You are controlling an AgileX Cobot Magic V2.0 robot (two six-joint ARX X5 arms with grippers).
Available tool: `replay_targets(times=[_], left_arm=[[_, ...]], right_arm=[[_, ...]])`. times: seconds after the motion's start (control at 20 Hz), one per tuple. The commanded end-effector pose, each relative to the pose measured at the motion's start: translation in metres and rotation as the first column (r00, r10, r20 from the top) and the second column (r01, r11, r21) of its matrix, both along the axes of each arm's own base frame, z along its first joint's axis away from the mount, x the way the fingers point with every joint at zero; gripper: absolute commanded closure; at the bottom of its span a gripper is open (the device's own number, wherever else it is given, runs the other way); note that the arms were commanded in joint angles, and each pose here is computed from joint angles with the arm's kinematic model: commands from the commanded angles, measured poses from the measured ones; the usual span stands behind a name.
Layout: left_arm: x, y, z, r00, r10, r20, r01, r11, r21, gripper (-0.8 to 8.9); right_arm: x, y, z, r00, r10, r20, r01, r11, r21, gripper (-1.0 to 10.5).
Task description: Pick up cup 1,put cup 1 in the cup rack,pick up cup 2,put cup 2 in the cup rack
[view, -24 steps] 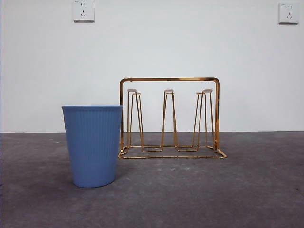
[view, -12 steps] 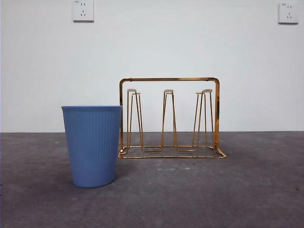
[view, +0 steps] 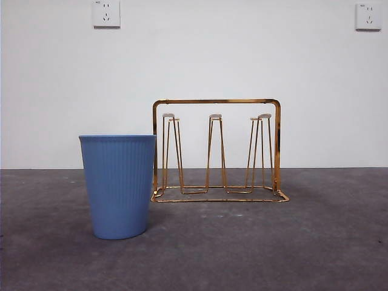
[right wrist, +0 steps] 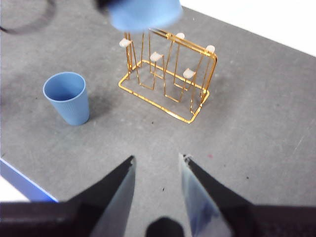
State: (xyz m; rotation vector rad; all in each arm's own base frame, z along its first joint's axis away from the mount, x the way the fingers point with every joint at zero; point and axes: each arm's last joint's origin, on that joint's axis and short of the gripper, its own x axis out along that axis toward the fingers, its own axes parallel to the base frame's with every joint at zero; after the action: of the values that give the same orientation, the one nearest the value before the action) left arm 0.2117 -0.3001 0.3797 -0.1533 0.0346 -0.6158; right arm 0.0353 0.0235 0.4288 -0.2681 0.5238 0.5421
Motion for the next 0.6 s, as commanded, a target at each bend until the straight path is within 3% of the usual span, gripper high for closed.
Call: replay_targets(times=[0.05, 0.6], left_arm=[[0.01, -0.015, -0.014, 0.999, 0.039, 0.009, -0.04, 0.999, 0.031, 8.2], [0.055, -0.054, -0.062, 0.987, 0.16, -0.009, -0.158, 0.98, 0.117, 8.2]], right_arm=[[0.0, -0.001, -0.003, 1.0, -0.02, -0.014, 0.02, 1.0, -0.01, 7.9], [-0.001, -0.002, -0.005, 0.999, -0.023, -0.033, 0.022, 0.999, -0.028, 7.9]])
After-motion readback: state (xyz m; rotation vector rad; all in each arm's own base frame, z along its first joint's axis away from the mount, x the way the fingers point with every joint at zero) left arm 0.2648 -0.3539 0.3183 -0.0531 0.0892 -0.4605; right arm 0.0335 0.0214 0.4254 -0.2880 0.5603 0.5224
